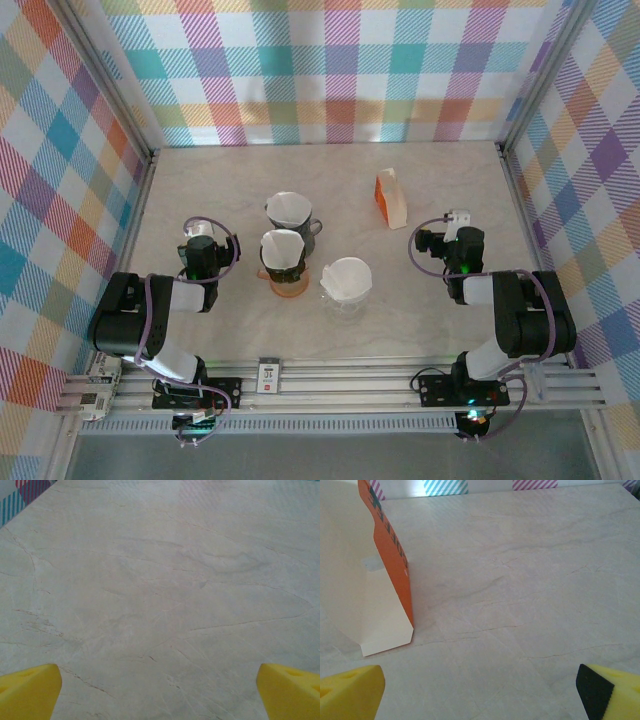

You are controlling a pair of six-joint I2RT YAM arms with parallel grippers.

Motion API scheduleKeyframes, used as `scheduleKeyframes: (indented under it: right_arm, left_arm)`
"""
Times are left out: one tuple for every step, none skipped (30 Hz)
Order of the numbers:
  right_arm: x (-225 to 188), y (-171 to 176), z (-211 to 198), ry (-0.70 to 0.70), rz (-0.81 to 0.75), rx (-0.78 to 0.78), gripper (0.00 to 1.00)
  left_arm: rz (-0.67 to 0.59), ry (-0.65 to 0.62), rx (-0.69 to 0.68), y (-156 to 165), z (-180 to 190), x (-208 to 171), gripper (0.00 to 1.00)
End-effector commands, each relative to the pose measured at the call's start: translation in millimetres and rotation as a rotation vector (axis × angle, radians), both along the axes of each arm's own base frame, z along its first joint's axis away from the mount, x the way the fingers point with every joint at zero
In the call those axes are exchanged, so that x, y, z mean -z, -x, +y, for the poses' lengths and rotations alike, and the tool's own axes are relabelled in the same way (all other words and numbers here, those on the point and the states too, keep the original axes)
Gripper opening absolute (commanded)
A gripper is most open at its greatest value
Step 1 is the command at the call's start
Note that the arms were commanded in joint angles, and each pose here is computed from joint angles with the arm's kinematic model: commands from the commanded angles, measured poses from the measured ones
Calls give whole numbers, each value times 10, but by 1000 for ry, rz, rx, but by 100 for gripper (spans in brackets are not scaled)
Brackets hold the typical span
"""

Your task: Place the coffee filter in the dripper

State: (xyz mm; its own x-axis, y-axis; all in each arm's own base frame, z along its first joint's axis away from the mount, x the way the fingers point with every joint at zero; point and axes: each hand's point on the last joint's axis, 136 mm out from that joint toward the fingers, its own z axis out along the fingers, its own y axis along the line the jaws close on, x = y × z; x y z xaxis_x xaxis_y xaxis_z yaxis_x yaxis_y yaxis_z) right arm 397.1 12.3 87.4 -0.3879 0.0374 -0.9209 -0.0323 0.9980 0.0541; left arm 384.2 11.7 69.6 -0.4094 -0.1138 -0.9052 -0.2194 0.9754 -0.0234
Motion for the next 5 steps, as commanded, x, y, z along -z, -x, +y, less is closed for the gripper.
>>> scheduleKeyframes:
  right_arm:
    - [-42, -13, 27, -12, -22, -3, 99]
    - [-41, -13, 24, -12, -22, -2, 99]
    - [-38, -9, 26, -12, -21, -3, 99]
    - [-44, -11, 25, -12, -23, -3, 99]
    - [-42, -10, 23, -11, -24, -3, 99]
  left_arm:
    - [-42, -11, 2, -89, -7, -124, 100]
    - [-41, -11, 2, -85, -6, -119, 100]
    - [-42, -11, 1, -88, -6, -120, 100]
    - [-41, -11, 2, -84, -9, -117, 100]
    - [-42, -11, 1, -87, -6, -121, 100]
